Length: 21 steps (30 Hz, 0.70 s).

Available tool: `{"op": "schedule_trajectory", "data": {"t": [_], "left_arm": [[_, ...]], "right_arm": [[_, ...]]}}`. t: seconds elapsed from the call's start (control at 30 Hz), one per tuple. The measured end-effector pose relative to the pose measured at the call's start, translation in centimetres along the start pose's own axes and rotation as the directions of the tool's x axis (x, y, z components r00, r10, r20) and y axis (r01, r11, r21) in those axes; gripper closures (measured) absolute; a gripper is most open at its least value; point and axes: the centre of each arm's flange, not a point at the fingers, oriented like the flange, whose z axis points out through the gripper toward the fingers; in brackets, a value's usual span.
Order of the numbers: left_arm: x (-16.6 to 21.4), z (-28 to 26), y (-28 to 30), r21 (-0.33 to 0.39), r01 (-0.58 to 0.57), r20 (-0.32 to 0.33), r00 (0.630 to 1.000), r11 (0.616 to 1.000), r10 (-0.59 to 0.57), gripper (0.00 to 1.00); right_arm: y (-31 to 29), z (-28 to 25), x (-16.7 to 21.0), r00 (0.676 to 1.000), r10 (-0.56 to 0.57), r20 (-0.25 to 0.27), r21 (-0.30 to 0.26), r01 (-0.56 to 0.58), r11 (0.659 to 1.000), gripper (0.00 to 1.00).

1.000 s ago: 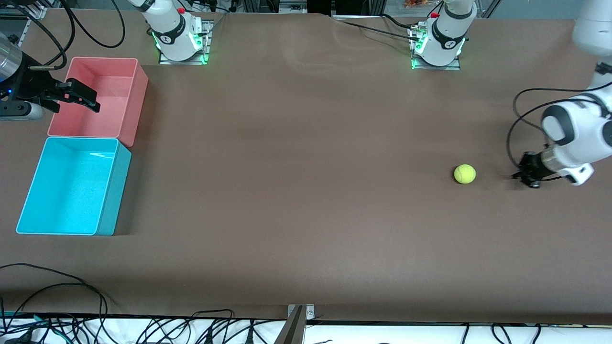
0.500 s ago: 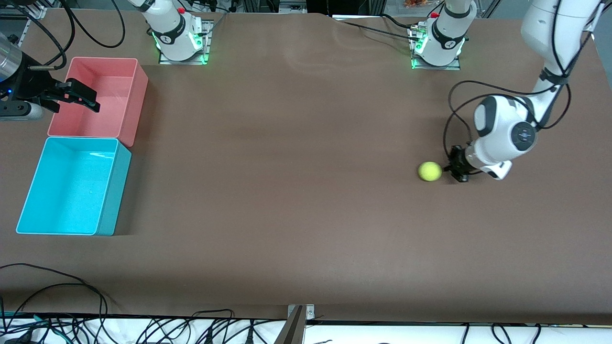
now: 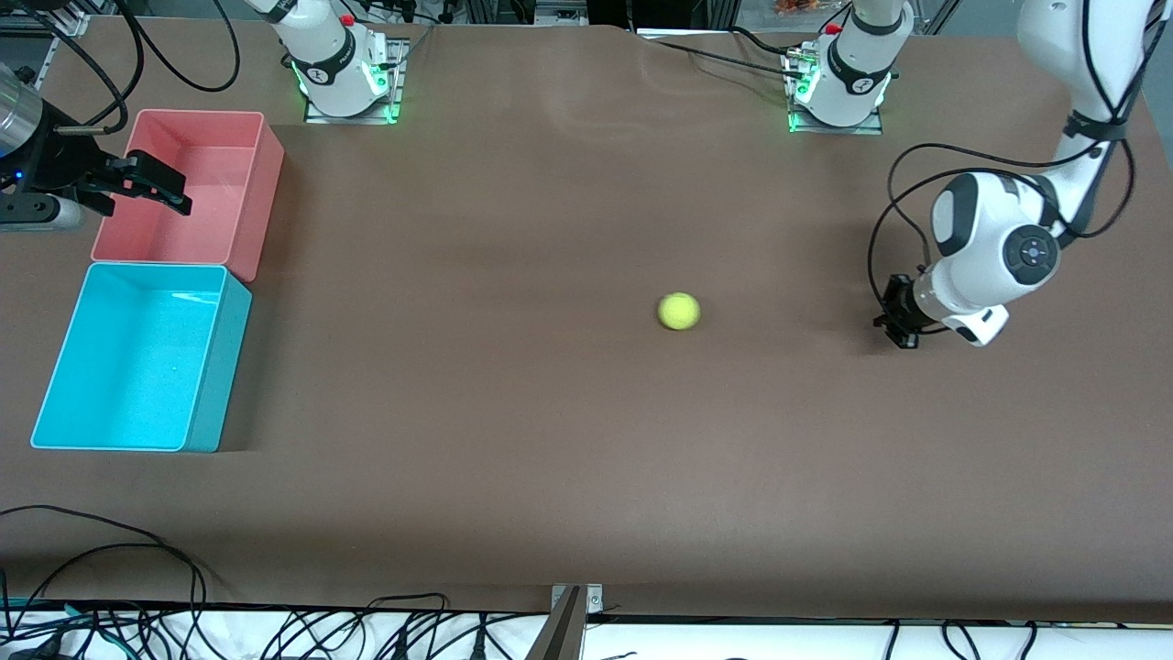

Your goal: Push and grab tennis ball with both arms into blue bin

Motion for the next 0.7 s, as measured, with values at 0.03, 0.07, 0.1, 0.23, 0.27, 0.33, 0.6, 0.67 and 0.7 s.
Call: {"op": "schedule_trajectory", "data": {"t": [0.03,0.07,0.1,0.23,0.27,0.33,0.6,0.67,0.7], "left_arm": [[0.1,-0.8,0.5,0.0,-0.017,-0.008,1.0,1.0,0.017,0.99],[0.2,-1.7,1.0,0.0,-0.034,-0.016,0.999,0.999,0.034,0.99],[0.4,-2.6,1.5,-0.001,-0.048,-0.022,0.999,0.999,0.048,0.99],[1.5,-6.5,3.3,-0.011,-0.075,-0.034,0.997,0.997,0.075,0.94],[1.9,-7.5,3.7,-0.013,-0.078,-0.036,0.996,0.997,0.077,0.91],[2.5,-9.3,4.3,-0.016,-0.083,-0.04,0.996,0.996,0.082,0.85],[3.9,-14.7,6.0,-0.048,-0.192,-0.059,0.98,0.98,0.189,0.5],[4.0,-16.0,6.3,-0.049,-0.238,-0.064,0.97,0.97,0.235,0.37],[4.1,-16.5,6.4,-0.049,-0.261,-0.066,0.964,0.964,0.257,0.34]], "right_arm": [[0.0,0.2,-0.1,1.0,0.0,0.01,0.0,0.0,1.0,0.0],[0.0,0.4,-0.1,1.0,0.0,0.023,0.001,0.0,1.0,0.0],[-0.1,0.7,-0.1,0.999,0.0,0.036,0.003,0.0,1.0,0.0],[-0.6,1.6,0.0,0.998,-0.004,0.066,0.038,0.001,0.999,0.0],[-0.8,1.9,0.1,0.997,-0.007,0.072,0.049,0.003,0.999,0.0],[-1.6,2.6,0.2,0.996,-0.017,0.087,0.062,0.012,0.998,0.0],[-7.4,8.1,0.9,0.986,-0.111,0.122,0.07,0.103,0.992,0.0],[-9.1,10.2,1.0,0.984,-0.134,0.12,0.068,0.127,0.99,0.0],[-9.8,11.1,1.0,0.982,-0.142,0.122,0.067,0.135,0.989,0.0]]}}
